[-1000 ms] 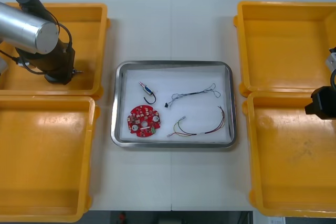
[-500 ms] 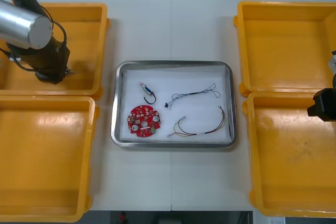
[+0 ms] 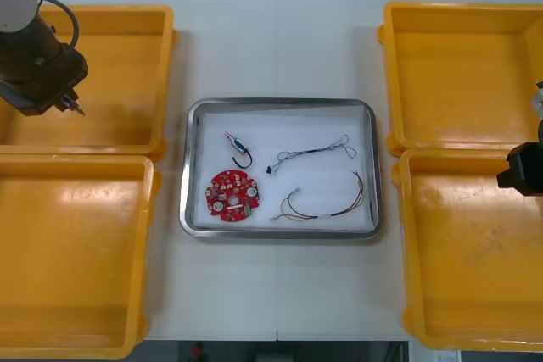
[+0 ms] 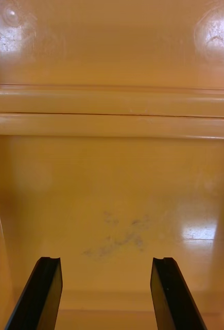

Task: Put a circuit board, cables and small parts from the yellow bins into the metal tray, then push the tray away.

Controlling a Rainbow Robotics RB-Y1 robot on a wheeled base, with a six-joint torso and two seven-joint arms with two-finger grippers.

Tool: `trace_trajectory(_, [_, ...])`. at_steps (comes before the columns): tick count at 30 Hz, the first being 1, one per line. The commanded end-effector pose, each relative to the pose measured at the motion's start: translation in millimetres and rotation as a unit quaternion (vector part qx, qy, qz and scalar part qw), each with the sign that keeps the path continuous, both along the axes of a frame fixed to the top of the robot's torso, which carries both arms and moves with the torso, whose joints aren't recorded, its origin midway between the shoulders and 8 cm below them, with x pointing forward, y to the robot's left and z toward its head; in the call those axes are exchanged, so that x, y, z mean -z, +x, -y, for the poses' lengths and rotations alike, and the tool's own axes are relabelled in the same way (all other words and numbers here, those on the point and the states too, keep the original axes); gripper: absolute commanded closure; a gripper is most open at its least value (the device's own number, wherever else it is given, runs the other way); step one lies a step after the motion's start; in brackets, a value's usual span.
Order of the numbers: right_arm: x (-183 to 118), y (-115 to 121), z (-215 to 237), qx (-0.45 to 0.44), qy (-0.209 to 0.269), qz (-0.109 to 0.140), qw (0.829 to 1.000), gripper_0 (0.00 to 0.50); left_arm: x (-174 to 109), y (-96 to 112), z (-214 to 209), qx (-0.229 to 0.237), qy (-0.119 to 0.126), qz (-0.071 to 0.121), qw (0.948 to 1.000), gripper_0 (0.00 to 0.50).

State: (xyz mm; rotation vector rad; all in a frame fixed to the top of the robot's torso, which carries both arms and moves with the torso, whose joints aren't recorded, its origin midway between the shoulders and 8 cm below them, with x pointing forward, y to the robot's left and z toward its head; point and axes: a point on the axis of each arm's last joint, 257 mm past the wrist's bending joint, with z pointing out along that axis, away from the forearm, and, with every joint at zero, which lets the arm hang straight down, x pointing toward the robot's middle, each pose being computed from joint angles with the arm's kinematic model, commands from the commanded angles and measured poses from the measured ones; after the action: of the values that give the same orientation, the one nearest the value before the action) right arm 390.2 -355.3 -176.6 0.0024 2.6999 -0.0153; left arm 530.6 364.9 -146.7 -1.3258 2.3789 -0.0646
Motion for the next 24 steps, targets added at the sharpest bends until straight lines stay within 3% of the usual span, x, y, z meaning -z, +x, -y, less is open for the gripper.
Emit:
trace_trajectory(1, [-18.6, 2.6, 15.6, 0.008, -0.022, 0.022, 0.999, 0.0, -69.7, 2.4, -5.4, 0.069, 0.045, 0.028, 0.9962, 0.5])
trace_trajectory(9, [-18.6, 2.6, 15.6, 0.008, -0.022, 0.022, 0.999, 0.0, -100.6, -7.1, 10.2, 0.156, 0.095, 0.023, 0.9829, 0.5])
trace_trajectory(15, [-18.6, 2.6, 15.6, 0.008, -0.022, 0.022, 0.999, 0.0, -98.1, -14.6, 52.8, 0.198, 0.092, 0.023, 0.9756, 0.5])
trace_trajectory(19, [-18.6, 2.6, 15.6, 0.008, -0.022, 0.022, 0.999, 0.0, -88.8, -20.7, 82.5, 0.195, 0.069, 0.02, 0.9782, 0.5])
trace_trajectory(24, [-18.6, 2.6, 15.6, 0.008, -0.022, 0.022, 0.999, 0.0, -82.7, -17.5, 124.1, 0.177, 0.044, 0.044, 0.9823, 0.5])
